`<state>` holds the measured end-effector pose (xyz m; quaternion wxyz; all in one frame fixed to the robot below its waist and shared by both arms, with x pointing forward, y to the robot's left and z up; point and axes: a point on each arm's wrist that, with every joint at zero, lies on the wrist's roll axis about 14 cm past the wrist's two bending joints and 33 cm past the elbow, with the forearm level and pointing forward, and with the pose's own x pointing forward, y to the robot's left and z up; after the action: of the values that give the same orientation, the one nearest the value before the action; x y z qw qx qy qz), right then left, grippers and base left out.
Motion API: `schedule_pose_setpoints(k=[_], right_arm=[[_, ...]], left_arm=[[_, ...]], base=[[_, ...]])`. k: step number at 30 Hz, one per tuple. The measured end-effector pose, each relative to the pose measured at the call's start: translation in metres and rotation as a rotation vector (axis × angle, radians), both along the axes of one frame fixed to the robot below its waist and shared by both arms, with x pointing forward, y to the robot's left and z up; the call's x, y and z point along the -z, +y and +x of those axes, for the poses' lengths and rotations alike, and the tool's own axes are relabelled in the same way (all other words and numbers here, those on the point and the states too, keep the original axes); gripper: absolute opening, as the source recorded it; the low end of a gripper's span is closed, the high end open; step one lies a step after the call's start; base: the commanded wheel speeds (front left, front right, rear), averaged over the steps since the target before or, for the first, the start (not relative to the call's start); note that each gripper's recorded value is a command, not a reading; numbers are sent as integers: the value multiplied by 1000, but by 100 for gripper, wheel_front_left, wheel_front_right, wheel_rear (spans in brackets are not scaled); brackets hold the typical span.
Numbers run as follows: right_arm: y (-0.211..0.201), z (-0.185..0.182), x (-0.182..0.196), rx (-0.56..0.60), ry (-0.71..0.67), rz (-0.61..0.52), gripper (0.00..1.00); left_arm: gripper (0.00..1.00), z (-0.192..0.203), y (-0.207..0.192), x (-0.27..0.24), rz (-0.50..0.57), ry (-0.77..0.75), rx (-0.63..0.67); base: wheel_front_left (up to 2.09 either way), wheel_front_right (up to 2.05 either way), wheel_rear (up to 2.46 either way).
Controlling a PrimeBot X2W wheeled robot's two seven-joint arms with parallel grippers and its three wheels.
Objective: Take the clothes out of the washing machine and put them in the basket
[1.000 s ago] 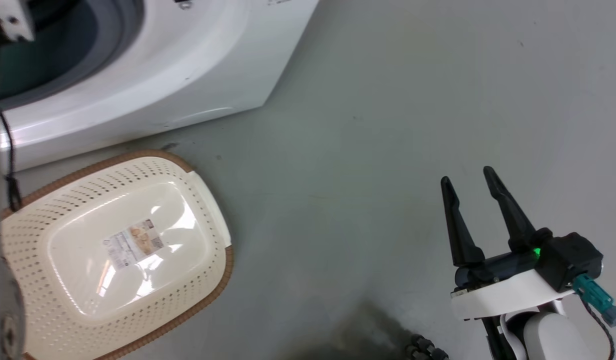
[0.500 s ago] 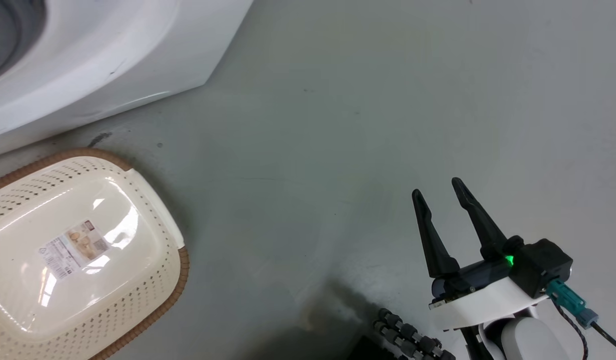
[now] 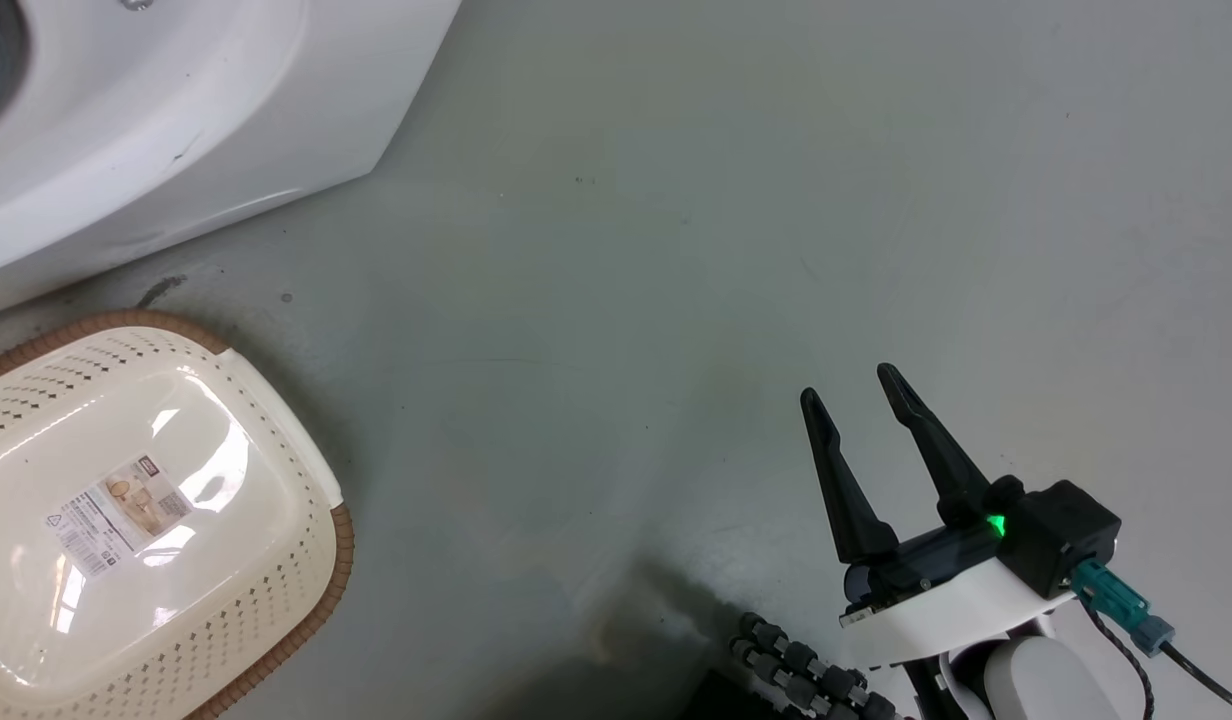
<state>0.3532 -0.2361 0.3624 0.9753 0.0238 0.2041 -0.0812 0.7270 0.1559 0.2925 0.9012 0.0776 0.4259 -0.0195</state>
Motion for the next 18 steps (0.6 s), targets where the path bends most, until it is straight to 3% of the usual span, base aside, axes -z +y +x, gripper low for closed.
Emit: schedule_pose_setpoints(k=[9, 18], right_arm=[[2, 5, -12, -10, -45, 7, 100], [1, 8, -44, -22, -135, -5, 100]], left_arm=[[0, 14, -12, -41, -46, -303, 67], [0, -10, -21, -95, -120, -589, 95]], base=[[0, 0, 0], [0, 0, 0]])
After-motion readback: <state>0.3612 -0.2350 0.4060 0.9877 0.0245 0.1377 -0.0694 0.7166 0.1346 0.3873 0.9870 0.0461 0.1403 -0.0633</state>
